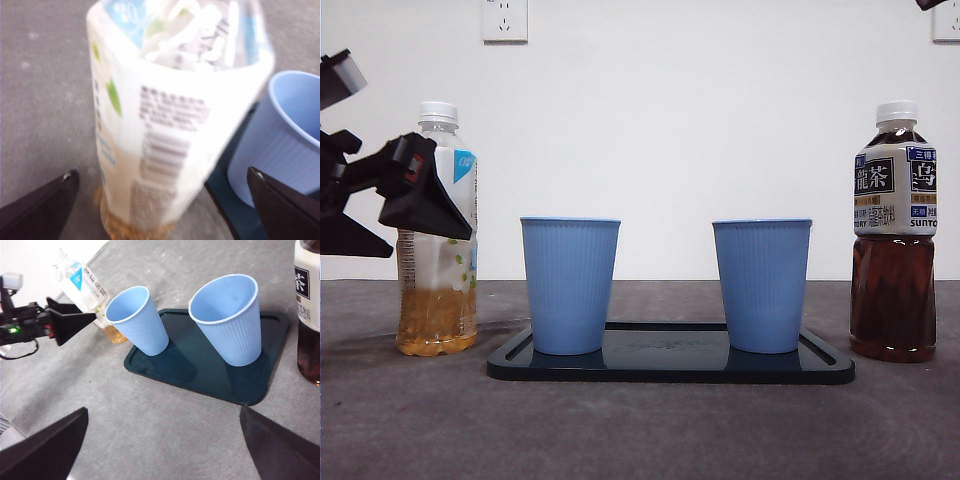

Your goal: Pour the drink into the cup

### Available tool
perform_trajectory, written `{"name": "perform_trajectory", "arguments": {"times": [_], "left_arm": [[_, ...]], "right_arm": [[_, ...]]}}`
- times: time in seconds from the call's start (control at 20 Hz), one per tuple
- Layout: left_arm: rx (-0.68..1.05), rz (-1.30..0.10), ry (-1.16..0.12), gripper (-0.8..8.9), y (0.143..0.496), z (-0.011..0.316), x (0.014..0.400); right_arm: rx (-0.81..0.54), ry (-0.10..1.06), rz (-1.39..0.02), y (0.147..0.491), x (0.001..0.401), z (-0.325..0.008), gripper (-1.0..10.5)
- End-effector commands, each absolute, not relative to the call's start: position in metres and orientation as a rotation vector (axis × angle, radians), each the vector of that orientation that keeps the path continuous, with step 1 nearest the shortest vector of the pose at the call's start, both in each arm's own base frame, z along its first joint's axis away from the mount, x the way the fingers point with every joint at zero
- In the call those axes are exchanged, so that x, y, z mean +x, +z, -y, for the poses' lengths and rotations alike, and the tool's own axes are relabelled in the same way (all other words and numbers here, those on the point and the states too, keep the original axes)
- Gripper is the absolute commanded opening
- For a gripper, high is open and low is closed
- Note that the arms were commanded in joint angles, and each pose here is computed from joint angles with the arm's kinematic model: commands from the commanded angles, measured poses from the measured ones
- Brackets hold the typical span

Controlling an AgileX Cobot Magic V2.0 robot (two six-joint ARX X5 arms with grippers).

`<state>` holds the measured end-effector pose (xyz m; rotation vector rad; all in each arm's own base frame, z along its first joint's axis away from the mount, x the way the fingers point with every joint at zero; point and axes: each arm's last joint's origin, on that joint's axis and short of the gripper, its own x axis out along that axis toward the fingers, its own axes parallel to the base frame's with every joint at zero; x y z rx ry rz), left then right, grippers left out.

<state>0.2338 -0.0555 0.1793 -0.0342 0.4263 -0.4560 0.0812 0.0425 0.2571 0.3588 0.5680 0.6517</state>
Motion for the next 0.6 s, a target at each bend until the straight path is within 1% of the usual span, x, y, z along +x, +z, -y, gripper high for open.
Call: {"name": "perform_trajectory", "arguments": {"times": [0.05, 0.3, 0.35, 0.4, 0.5, 0.55, 0.6], "left_arm": [[-0.038, -0.412, -0.457, 5.99, 0.173, 0.058, 0.241], [-0.037, -0.36, -0.456, 5.93, 0.164, 0.06, 0.252], [-0.037, -0.361, -0.456, 5.79, 0.162, 0.06, 0.253], [-0.036, -0.364, -0.456, 5.09, 0.161, 0.06, 0.253], [-0.037, -0.362, -0.456, 2.9, 0.161, 0.06, 0.253], [-0.036, -0.356, -0.456, 2.35, 0.162, 0.06, 0.254], [-0.036, -0.342, -0.457, 2.13, 0.163, 0.06, 0.254]], "right_arm": [[0.367, 0.667, -0.539, 0.267, 0.08, -0.043, 4.8], [0.366, 0.672, -0.52, 0.273, 0.079, -0.042, 4.8], [0.364, 0.672, -0.52, 0.273, 0.078, -0.042, 4.8], [0.364, 0.673, -0.518, 0.274, 0.078, -0.042, 4.8], [0.361, 0.673, -0.517, 0.274, 0.078, -0.042, 4.8], [0.36, 0.673, -0.517, 0.274, 0.078, -0.042, 4.8], [0.36, 0.674, -0.517, 0.274, 0.078, -0.042, 4.8]]}}
